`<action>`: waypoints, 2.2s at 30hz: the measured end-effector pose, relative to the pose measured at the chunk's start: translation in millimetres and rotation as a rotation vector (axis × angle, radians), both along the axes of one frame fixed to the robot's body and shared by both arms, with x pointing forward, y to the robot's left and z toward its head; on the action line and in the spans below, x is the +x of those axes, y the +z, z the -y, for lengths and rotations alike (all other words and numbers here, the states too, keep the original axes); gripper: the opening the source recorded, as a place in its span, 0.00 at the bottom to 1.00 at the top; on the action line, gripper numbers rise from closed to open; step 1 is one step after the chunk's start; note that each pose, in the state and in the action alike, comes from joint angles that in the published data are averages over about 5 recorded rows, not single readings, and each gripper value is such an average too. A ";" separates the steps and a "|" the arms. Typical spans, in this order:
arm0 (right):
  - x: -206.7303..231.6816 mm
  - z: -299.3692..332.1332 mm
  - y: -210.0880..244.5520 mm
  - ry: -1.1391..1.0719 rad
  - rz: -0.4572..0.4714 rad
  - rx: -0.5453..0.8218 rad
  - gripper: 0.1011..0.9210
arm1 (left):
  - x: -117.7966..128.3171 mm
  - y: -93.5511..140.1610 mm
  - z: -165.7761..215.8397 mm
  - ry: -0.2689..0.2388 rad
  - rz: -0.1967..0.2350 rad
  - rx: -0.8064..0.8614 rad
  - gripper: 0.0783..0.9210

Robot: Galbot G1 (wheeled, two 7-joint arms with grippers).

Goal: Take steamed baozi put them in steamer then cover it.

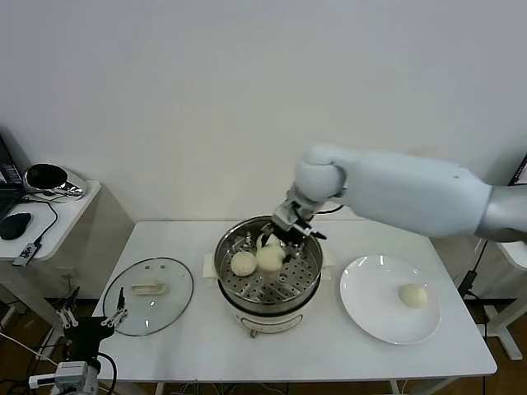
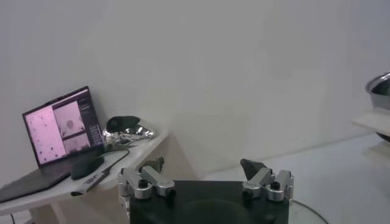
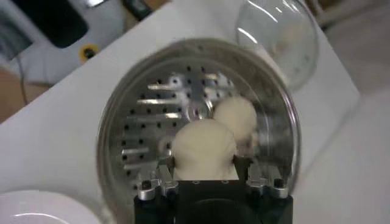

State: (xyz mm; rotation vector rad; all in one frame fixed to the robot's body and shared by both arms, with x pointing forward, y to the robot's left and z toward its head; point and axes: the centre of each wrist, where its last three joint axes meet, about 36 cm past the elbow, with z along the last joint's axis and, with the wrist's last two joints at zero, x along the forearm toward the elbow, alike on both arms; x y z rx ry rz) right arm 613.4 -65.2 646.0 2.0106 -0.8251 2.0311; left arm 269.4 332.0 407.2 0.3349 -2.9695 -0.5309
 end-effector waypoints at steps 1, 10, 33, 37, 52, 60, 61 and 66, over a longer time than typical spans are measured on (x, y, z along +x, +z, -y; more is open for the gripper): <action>-0.8 -4.2 -3.6 0.019 0.003 -0.009 0.62 | -0.2 0.3 -0.2 0.001 0.001 0.001 0.88; -6.9 -20.8 -32.2 0.135 0.019 -0.081 0.62 | -0.8 0.0 -1.1 0.006 0.004 0.001 0.88; -7.8 -8.9 -32.6 0.153 0.013 -0.104 0.87 | 0.8 -3.8 -1.4 0.006 -0.001 0.002 0.88; -5.5 2.0 -13.3 0.114 0.016 -0.099 0.88 | 1.7 -1.7 -1.4 0.001 0.004 0.005 0.88; -11.8 125.3 52.1 -0.379 0.046 -0.055 0.88 | 6.8 -2.3 3.6 -0.029 0.005 0.007 0.88; -26.6 227.7 33.5 -0.675 0.041 -0.031 0.88 | 10.5 -6.7 7.8 -0.047 -0.002 0.009 0.88; -28.8 240.2 28.3 -0.707 0.040 -0.031 0.88 | 11.0 -7.3 8.3 -0.049 -0.003 0.008 0.88; -39.3 292.9 -3.1 -0.838 0.025 -0.036 0.88 | 12.1 -9.3 10.4 -0.055 -0.008 0.008 0.88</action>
